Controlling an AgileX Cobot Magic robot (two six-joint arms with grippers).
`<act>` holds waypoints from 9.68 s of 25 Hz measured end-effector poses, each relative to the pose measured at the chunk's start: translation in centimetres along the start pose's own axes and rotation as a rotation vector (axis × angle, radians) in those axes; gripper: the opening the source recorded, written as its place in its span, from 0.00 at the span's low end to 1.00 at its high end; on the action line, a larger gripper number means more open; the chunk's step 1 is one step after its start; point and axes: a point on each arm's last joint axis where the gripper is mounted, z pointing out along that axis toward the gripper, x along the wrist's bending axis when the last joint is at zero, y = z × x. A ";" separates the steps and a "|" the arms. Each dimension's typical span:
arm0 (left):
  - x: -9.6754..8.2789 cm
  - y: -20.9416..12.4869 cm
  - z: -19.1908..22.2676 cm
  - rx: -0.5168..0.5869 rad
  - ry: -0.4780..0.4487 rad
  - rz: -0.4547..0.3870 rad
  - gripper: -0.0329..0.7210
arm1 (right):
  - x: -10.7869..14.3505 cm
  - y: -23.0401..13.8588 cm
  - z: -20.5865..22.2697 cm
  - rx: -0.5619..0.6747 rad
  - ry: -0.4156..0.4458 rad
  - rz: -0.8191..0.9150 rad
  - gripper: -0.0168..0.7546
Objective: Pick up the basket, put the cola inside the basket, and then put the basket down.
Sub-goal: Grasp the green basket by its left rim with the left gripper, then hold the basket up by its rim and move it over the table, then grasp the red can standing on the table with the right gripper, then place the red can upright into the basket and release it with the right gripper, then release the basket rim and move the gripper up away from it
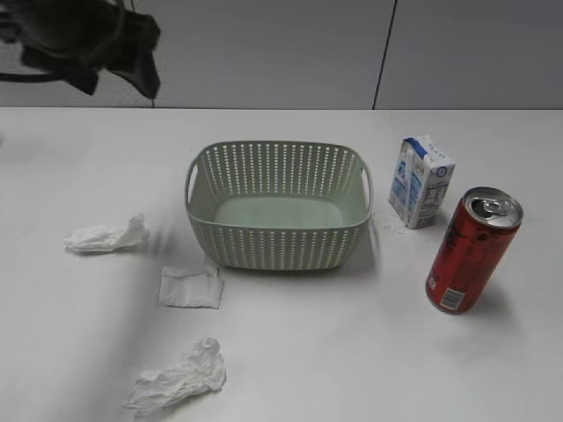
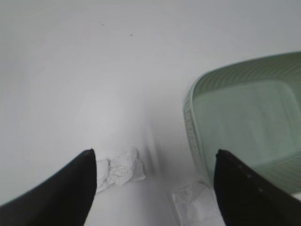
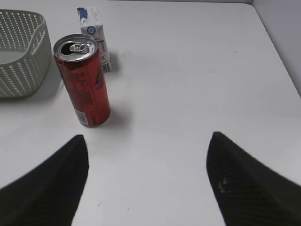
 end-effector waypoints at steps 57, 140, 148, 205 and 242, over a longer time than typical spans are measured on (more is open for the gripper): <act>-4.8 0.7 9.1 0.373 -0.071 -0.192 0.05 | 0.0 0.0 0.0 0.001 0.000 0.000 0.79; -4.1 -6.2 10.6 0.302 -0.007 -0.287 0.05 | 7.2 10.8 29.2 1.047 0.202 -0.025 0.67; -4.1 -6.2 10.6 0.302 -0.007 -0.287 0.05 | 7.9 19.5 25.1 0.798 0.304 -0.006 0.67; -3.9 -6.7 10.5 0.354 0.015 -0.272 0.05 | 17.6 22.5 29.1 0.651 0.343 -0.334 0.79; -4.2 -6.9 10.4 0.384 -0.012 -0.305 0.05 | 0.6 3.6 3.5 0.320 0.083 -0.023 0.79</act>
